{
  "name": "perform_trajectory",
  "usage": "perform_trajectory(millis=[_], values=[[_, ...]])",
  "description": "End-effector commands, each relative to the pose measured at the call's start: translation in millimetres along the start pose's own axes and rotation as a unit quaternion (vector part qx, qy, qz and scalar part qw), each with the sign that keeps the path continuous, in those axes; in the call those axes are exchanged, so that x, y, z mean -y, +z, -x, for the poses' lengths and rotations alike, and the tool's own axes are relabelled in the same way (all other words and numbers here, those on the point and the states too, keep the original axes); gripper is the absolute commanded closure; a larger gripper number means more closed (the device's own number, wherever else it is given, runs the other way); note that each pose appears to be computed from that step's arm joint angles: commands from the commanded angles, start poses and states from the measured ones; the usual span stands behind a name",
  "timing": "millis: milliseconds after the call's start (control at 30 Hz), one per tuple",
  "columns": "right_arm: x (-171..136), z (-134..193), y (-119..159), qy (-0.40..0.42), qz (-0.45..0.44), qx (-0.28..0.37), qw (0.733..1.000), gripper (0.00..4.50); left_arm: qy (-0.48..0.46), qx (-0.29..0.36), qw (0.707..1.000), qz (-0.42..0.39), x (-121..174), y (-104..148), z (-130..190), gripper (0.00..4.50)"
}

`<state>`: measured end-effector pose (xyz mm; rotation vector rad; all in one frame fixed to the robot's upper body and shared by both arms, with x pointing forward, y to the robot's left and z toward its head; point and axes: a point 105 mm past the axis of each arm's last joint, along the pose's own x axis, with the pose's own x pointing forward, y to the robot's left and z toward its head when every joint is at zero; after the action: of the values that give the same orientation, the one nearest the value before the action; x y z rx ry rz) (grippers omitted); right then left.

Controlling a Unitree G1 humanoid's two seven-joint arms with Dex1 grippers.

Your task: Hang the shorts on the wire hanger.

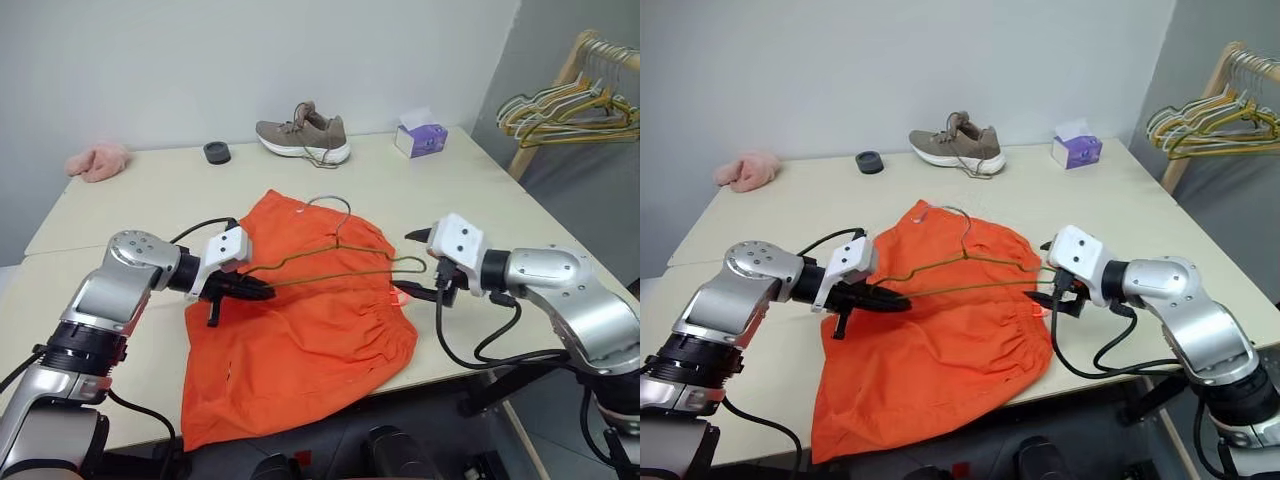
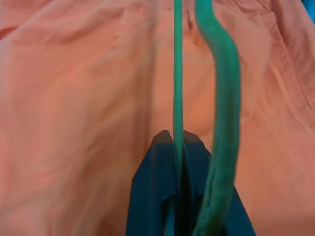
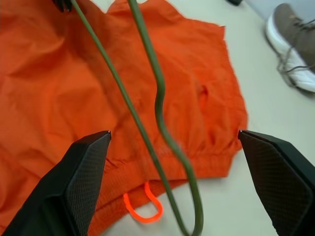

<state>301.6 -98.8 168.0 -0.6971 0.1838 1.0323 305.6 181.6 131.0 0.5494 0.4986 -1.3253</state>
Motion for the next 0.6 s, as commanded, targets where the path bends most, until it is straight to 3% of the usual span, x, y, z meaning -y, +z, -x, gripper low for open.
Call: perform_trajectory(millis=[33,167,600], values=[[-3,-10,-3,0.031,0.008,-0.027,0.999,0.03,0.0,-0.006,0.999,-0.032,-1,9,1,4.5],[-7,-21,-9,0.069,0.006,-0.048,0.996,0.03,-0.006,-0.006,0.999,-0.034,1,10,-1,4.5],[-18,-24,-17,0.138,-0.031,-0.078,0.987,4.42,-0.008,-0.009,0.999,-0.04,4,12,-6,4.5]])
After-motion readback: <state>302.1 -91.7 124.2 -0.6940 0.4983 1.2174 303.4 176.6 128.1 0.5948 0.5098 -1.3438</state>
